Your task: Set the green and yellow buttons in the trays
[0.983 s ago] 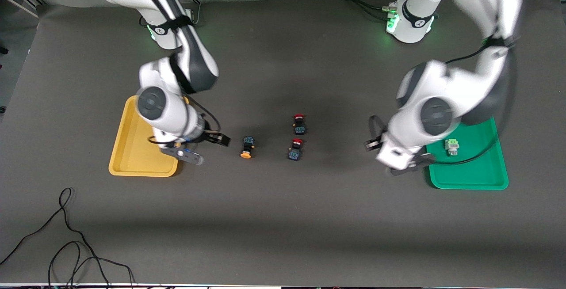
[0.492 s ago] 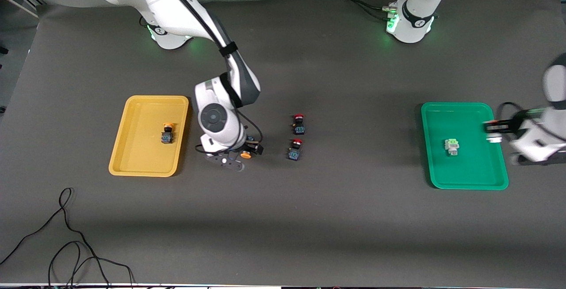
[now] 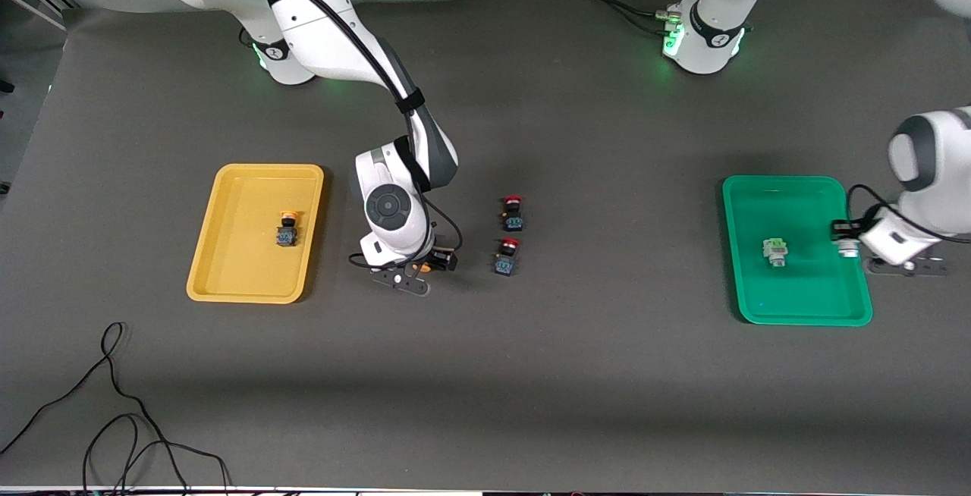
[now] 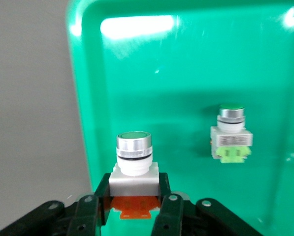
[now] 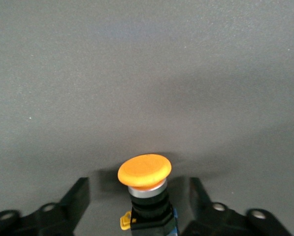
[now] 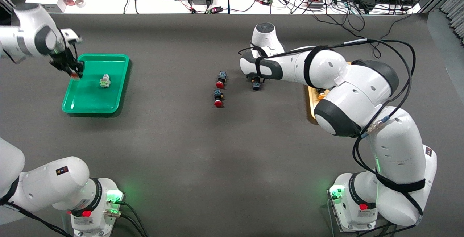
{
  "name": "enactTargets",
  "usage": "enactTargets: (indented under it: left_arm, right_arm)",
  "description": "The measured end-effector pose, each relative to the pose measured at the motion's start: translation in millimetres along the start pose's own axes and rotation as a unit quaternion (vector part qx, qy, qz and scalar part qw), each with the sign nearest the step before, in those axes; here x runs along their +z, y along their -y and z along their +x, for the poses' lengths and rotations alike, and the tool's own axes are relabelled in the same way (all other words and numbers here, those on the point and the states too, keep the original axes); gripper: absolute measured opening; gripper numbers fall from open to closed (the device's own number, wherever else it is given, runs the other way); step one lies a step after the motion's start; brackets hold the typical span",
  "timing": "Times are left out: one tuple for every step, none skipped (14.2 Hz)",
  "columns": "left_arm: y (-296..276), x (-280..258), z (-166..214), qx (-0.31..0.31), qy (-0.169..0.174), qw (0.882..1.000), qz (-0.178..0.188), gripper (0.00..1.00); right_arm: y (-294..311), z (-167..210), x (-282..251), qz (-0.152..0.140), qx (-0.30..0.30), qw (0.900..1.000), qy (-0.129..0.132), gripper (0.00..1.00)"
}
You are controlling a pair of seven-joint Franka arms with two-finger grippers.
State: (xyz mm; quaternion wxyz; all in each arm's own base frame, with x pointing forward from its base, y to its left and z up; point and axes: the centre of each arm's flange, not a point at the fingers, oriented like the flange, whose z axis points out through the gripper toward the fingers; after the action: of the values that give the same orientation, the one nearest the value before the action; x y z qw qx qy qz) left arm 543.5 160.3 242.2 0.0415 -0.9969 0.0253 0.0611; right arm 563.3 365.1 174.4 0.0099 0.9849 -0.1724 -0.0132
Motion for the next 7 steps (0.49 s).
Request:
enactTargets:
  left_arm:
    - [-0.2, 17.8, -6.1, -0.001, 0.001, 1.0, -0.005, 0.41]
    - [-0.3, 29.7, -9.3, -0.001, 0.003, 1.0, -0.01, 0.41]
    - [-0.9, 35.8, -9.9, 0.0, 0.006, 1.0, -0.012, 0.41]
    - [-1.8, 38.6, -9.8, 0.002, 0.008, 1.0, -0.012, 0.46]
    - [-2.0, 38.4, -9.3, 0.005, 0.008, 1.0, -0.01, 0.57]
    - [-0.8, 35.0, -7.2, 0.007, 0.005, 1.0, -0.006, 0.67]
    - [2.0, 28.5, -3.9, 0.007, 0.004, 1.0, -0.003, 0.74]
  right_arm:
    - [0.3, 0.3, -0.4, 0.001, 0.0, 1.0, -0.001, 0.7]
    - [0.5, 0.5, -0.9, 0.001, 0.0, 1.0, -0.001, 0.6]
    - [1.0, 1.0, -2.0, 0.002, 0.0, 1.0, -0.002, 0.48]
    - [2.2, 2.3, -4.8, 0.004, 0.0, 1.0, -0.004, 0.38]
    - [3.4, 4.5, -10.2, 0.008, 0.001, 1.0, -0.007, 0.33]
    - [3.7, 8.3, -19.1, 0.012, 0.003, 1.0, -0.009, 0.33]
    - [1.4, 13.5, -32.6, 0.012, 0.007, 1.0, -0.006, 0.33]
